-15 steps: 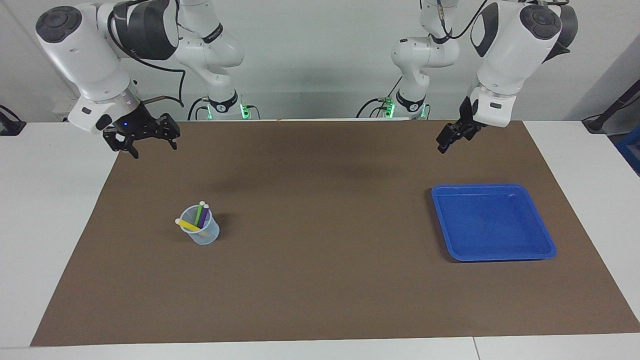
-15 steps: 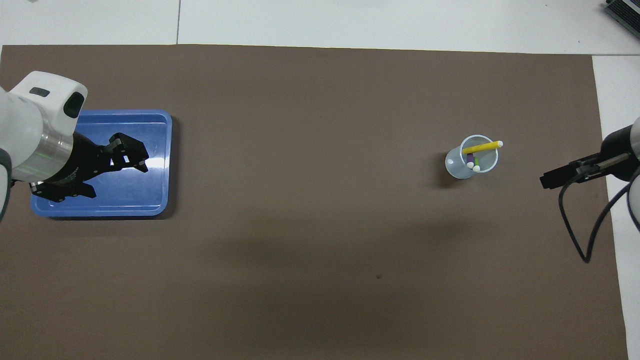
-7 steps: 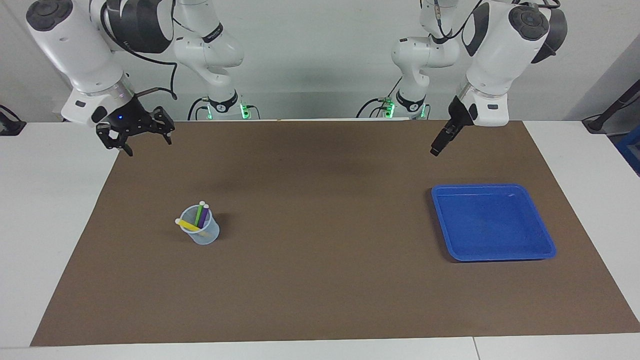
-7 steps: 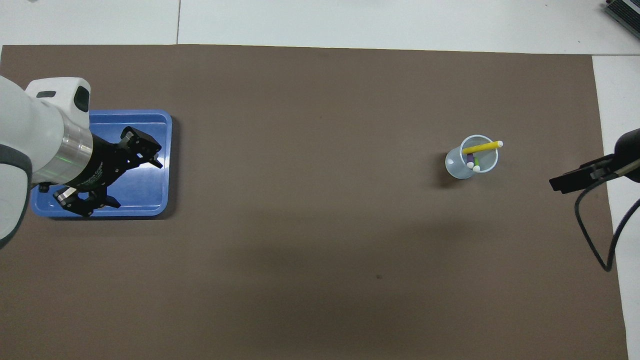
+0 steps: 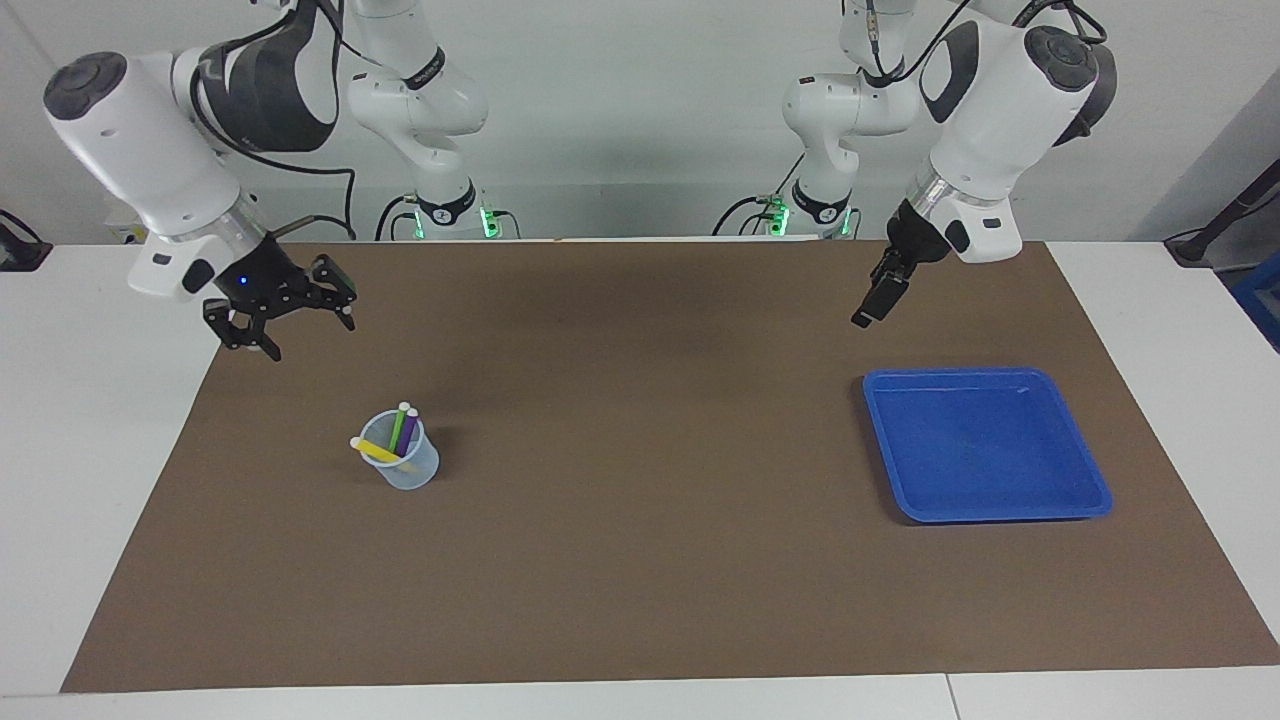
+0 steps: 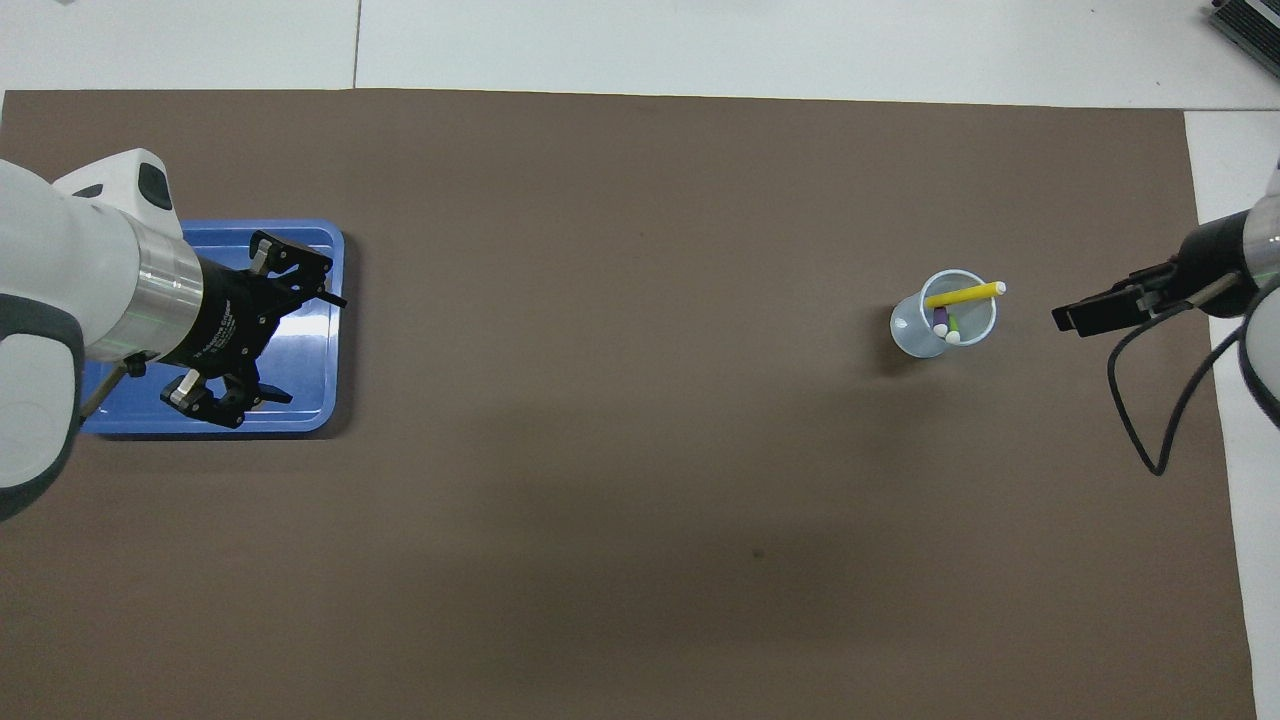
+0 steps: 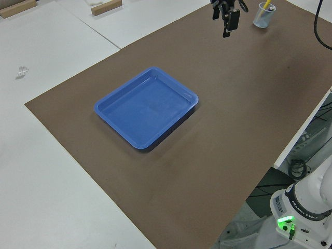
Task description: Right arm passes pens to left for tray arrangement
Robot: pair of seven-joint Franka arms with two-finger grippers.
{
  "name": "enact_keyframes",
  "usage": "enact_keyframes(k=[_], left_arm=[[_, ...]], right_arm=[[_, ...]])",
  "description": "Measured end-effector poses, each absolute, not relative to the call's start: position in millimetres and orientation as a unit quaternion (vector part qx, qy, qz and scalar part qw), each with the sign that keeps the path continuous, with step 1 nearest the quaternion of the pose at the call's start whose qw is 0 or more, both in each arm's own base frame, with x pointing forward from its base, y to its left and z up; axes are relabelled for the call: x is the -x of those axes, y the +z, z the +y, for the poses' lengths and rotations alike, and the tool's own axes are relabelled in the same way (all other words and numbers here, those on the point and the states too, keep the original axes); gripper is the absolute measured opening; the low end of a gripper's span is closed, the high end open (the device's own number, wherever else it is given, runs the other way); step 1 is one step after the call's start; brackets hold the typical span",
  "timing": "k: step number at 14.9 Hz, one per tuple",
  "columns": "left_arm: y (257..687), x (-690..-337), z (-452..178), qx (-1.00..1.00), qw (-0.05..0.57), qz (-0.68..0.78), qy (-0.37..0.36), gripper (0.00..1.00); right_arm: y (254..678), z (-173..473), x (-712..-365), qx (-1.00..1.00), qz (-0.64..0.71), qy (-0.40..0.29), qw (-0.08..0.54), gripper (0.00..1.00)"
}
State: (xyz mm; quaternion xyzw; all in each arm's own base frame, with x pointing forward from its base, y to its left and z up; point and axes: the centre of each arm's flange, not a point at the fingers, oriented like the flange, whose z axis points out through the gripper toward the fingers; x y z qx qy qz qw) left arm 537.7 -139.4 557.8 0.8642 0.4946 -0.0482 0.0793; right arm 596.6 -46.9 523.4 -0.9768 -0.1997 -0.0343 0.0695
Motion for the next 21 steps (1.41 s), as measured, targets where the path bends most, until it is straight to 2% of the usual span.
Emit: enact_keyframes(k=[4,5,9,11,13,14,21], left_arm=[[540,-532,-142,-0.823,0.106,0.557,-0.044,1.0],[537,-532,-141,-0.813,0.112,0.57,-0.043,1.0],[513,-532,-145,-0.757,0.144,0.635,-0.052,1.0],[504,-527,-158,-0.752,0.143,0.641,-0.057,1.0],[500,-525,-169,-0.746,0.146,0.647,-0.055,1.0],[499,-525,-170,-0.743,0.15,0.651,-0.052,1.0],[495,-522,-183,-0.724,0.164,0.668,-0.053,1.0]], right_arm=[[469,-52,-626,0.975,-0.204,-0.047,0.075,0.98],[459,-52,-631,0.975,-0.205,-0.047,0.075,0.93],[427,-48,-635,0.975,-0.205,-0.052,0.071,0.88],[418,-46,-634,0.975,-0.205,-0.053,0.07,0.72],[417,-43,-634,0.974,-0.207,-0.054,0.069,0.7],[417,-42,-634,0.974,-0.207,-0.057,0.068,0.61],[399,-43,-639,0.975,-0.205,-0.059,0.065,0.59]])
